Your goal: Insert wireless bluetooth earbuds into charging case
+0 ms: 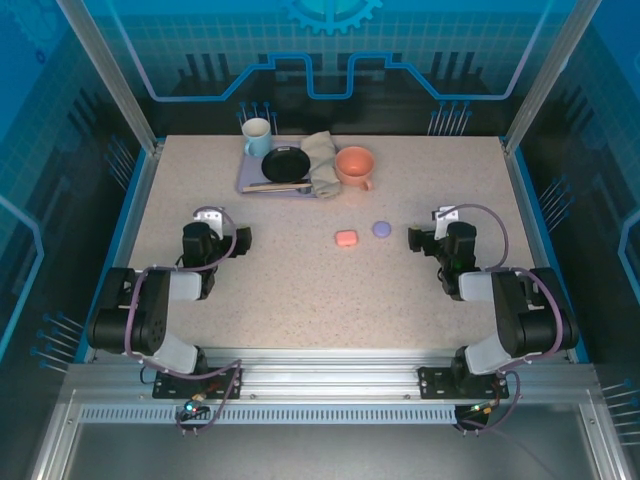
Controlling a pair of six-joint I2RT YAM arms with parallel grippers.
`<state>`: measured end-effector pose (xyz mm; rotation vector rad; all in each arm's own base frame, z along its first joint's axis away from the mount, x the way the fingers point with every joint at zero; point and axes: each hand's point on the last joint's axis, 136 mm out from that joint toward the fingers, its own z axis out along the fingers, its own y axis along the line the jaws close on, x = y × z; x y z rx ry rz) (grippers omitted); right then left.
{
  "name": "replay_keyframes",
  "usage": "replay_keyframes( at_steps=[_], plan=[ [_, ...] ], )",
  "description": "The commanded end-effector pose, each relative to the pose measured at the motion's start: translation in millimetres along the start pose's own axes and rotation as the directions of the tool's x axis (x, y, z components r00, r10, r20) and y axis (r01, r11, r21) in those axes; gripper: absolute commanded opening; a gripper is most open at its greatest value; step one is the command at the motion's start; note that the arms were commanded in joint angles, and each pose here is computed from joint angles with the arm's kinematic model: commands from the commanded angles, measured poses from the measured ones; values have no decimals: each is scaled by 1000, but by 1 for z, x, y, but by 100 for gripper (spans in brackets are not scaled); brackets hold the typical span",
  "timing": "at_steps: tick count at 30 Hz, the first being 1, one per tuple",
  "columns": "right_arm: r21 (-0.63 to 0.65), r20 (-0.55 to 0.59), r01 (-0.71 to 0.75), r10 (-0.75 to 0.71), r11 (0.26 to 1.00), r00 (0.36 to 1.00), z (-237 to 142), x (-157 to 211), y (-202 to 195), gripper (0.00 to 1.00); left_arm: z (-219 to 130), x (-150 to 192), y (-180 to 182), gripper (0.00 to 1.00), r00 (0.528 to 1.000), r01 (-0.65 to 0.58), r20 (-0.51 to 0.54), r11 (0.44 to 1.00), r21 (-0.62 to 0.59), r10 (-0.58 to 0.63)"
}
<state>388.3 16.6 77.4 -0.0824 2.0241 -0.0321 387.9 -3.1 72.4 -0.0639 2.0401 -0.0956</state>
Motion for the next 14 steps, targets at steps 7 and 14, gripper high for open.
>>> replay_keyframes(
  at_steps=[7, 14],
  plan=[
    [-59, 51, 30, -27, 998, 998, 2, -19, 11, 100, 0, -18, -6, 99, 998, 12, 61, 999, 37, -14],
    [-76, 54, 33, -29, 997, 998, 1, -19, 13, 100, 0, -19, -6, 99, 998, 12, 63, 999, 37, -14]
  ],
)
